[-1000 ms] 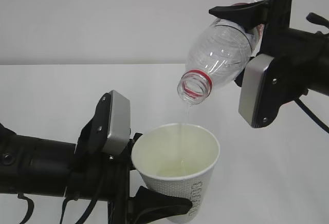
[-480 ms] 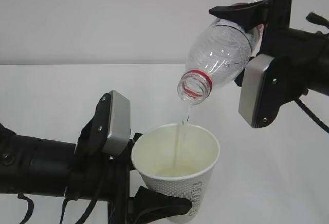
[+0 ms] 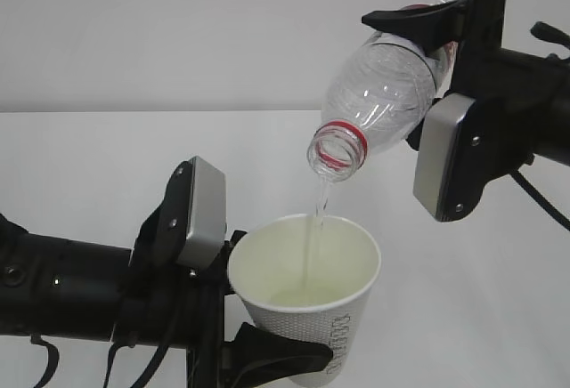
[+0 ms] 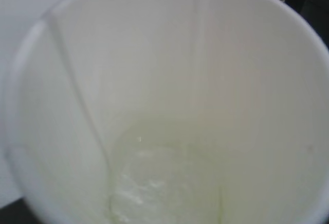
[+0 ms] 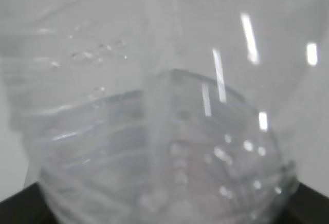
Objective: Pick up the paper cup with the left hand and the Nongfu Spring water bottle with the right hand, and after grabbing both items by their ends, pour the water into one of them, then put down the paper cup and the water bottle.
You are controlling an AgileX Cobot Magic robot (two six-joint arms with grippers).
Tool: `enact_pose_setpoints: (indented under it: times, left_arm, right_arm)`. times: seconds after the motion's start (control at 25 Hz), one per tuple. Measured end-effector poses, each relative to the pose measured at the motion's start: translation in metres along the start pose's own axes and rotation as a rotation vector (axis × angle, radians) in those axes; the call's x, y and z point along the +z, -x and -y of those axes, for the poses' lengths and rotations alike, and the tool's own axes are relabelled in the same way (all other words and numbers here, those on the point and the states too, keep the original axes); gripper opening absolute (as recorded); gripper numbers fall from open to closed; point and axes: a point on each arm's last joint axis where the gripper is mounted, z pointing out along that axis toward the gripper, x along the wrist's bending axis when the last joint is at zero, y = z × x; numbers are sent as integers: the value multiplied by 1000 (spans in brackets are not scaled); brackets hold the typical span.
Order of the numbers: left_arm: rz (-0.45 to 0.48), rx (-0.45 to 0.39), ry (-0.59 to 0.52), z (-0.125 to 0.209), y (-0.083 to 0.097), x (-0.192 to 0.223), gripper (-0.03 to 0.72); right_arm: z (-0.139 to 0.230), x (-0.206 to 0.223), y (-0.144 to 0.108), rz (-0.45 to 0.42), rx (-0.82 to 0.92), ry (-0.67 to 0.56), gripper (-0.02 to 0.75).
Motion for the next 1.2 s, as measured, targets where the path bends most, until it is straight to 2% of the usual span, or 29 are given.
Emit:
enact_pose_setpoints:
  times: [1.2]
  left_arm:
    - [0,0,0,0,0,0,503]
  right_arm:
    - [0,0,0,1,-2,1,521]
